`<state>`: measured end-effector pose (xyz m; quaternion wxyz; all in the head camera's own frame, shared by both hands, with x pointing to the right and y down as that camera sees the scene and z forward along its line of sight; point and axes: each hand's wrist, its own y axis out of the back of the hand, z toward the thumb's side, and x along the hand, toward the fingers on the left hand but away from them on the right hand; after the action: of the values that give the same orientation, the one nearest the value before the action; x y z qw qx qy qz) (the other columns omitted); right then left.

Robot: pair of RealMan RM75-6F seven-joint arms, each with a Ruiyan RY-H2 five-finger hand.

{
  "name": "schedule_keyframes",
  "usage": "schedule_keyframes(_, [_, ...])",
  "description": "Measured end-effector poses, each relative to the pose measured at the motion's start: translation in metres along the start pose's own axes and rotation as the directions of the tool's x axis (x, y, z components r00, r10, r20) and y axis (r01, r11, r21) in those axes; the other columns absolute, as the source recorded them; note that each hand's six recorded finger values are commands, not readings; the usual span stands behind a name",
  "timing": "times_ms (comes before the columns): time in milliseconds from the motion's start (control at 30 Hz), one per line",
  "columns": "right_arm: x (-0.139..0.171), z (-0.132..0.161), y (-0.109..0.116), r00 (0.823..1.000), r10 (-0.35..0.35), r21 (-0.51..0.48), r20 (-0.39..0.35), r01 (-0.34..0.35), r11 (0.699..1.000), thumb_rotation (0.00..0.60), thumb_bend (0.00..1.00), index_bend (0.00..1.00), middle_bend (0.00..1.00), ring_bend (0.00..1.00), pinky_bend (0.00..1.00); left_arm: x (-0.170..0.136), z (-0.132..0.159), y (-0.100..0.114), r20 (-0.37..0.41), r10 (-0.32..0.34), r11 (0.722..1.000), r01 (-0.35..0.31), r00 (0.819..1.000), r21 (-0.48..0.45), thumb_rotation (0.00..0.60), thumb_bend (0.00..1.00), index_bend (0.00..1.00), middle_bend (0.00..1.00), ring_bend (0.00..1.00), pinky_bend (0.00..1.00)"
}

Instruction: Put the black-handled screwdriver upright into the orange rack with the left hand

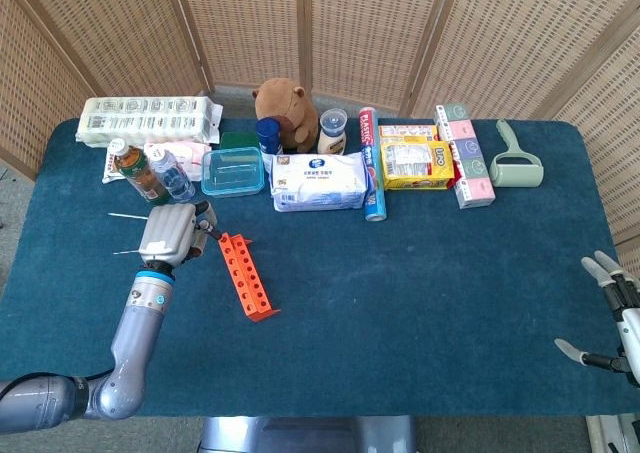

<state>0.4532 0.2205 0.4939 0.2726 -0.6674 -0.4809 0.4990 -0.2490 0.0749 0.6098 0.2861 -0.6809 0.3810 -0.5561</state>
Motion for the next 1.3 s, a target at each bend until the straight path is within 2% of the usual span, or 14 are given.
schedule_keyframes(67, [0.0, 0.0, 0.0, 1.0, -0.001, -0.001, 0.0, 0.001, 1.0, 0.6, 0.05, 0.06, 0.0, 0.0, 0.0, 0.0, 0.001, -0.001, 0.001, -0.003, 1.0, 0.003, 1.0, -0.002, 0.6, 0.49, 0.46, 1.0, 0.96, 0.97])
schedule_keyframes(233, [0.0, 0.0, 0.001, 1.0, -0.001, -0.003, -0.001, 0.001, 1.0, 0.6, 0.05, 0.06, 0.0, 0.0, 0.0, -0.001, 0.003, -0.001, 0.005, -0.005, 1.0, 0.005, 1.0, -0.006, 0.6, 0.49, 0.3, 1.0, 0.96, 0.97])
schedule_keyframes(500, [0.0, -0.001, 0.001, 1.0, -0.002, -0.006, -0.001, 0.002, 1.0, 0.6, 0.05, 0.06, 0.0, 0.0, 0.0, -0.003, 0.005, 0.001, 0.012, -0.004, 1.0, 0.004, 1.0, -0.006, 0.6, 0.49, 0.18, 1.0, 0.96, 0.97])
schedule_keyframes(633, [0.0, -0.001, 0.002, 1.0, -0.002, -0.006, 0.0, 0.002, 1.0, 0.6, 0.05, 0.06, 0.0, 0.0, 0.0, -0.004, 0.007, 0.004, 0.026, 0.004, 1.0, -0.004, 1.0, -0.02, 0.6, 0.48, 0.16, 1.0, 0.96, 0.97])
schedule_keyframes(767, [0.001, -0.001, 0.002, 1.0, -0.004, -0.008, 0.0, 0.004, 1.0, 0.6, 0.05, 0.06, 0.0, 0.0, 0.0, -0.008, 0.01, 0.01, 0.052, 0.019, 0.999, -0.017, 0.998, -0.047, 0.6, 0.41, 0.16, 1.0, 0.96, 0.97])
schedule_keyframes(1000, [0.001, 0.0, 0.002, 1.0, -0.002, -0.012, -0.003, 0.002, 1.0, 0.6, 0.05, 0.06, 0.0, 0.0, 0.0, -0.019, -0.009, 0.019, 0.043, -0.004, 0.999, 0.007, 0.999, -0.05, 0.6, 0.38, 0.16, 1.0, 0.96, 0.97])
schedule_keyframes(1300, [0.001, 0.0, 0.001, 1.0, -0.001, -0.006, -0.004, 0.001, 1.0, 0.6, 0.05, 0.06, 0.0, 0.0, 0.0, -0.017, -0.045, -0.001, -0.02, -0.091, 0.994, 0.089, 0.996, -0.067, 0.6, 0.38, 0.16, 1.0, 0.96, 0.97])
